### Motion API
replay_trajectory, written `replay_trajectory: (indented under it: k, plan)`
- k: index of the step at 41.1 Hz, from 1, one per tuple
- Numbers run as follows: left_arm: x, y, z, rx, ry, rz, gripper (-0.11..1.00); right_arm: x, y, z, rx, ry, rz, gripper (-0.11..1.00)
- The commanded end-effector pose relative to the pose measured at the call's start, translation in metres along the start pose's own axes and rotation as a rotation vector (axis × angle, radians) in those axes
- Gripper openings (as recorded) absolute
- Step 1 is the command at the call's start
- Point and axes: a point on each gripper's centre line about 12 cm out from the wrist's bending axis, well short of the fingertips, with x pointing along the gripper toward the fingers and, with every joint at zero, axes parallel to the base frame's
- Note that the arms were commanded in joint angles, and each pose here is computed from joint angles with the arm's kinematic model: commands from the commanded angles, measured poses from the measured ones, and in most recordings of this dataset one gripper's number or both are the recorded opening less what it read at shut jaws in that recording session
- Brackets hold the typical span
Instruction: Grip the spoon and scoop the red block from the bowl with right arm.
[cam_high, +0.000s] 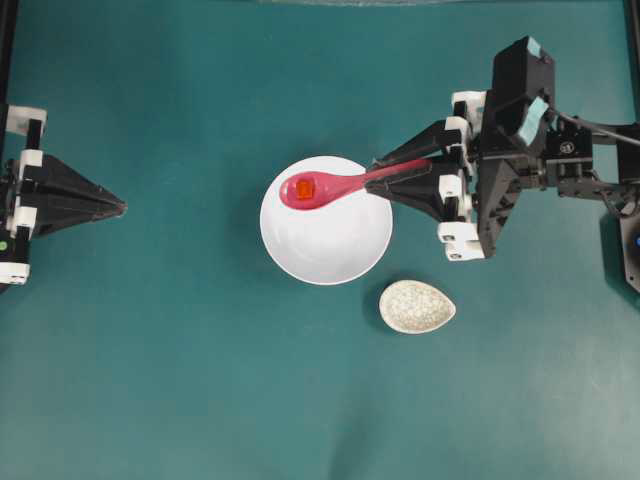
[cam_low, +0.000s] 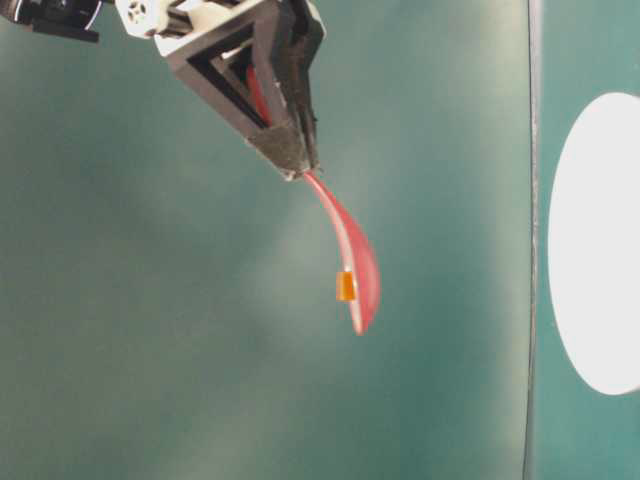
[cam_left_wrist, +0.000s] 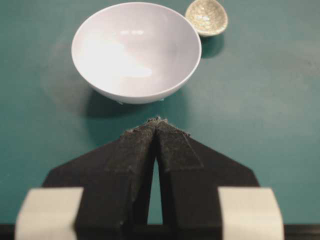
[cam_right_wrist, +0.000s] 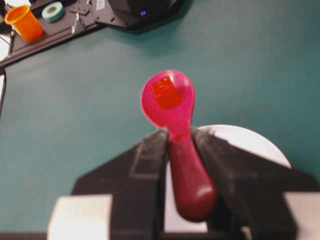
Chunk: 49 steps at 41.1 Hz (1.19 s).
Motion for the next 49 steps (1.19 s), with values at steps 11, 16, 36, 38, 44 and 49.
replay_trajectory:
  k: [11, 16, 36, 38, 44, 49]
  plan:
    - [-0.0014, -0.0005, 0.0104, 0.001, -0.028, -0.002, 0.00, -0.0034, 0.0056, 0.0149, 0.014, -0.055, 0.017, 0.22]
    - [-0.0014, -0.0008, 0.0104, 0.001, -0.028, -0.003, 0.00, -0.0034, 0.0056, 0.0154, 0.016, -0.060, 0.018, 0.22]
    - [-0.0031, -0.0005, 0.0120, 0.001, -0.037, -0.002, 0.00, -0.0034, 0.0035, 0.0155, 0.019, -0.056, 0.011, 0.19]
    - [-0.0040, -0.0005, 0.0124, 0.000, -0.040, -0.002, 0.00, -0.0033, 0.0030, 0.0155, 0.019, -0.055, 0.010, 0.13]
    - [-0.0070, -0.0005, 0.0154, -0.009, -0.057, -0.002, 0.00, -0.0037, 0.0026, 0.0191, 0.021, -0.070, 0.009, 0.07]
    - [-0.0092, -0.0005, 0.0159, -0.015, -0.057, -0.003, 0.00, -0.0045, 0.0011, 0.0191, 0.001, -0.070, 0.005, 0.07]
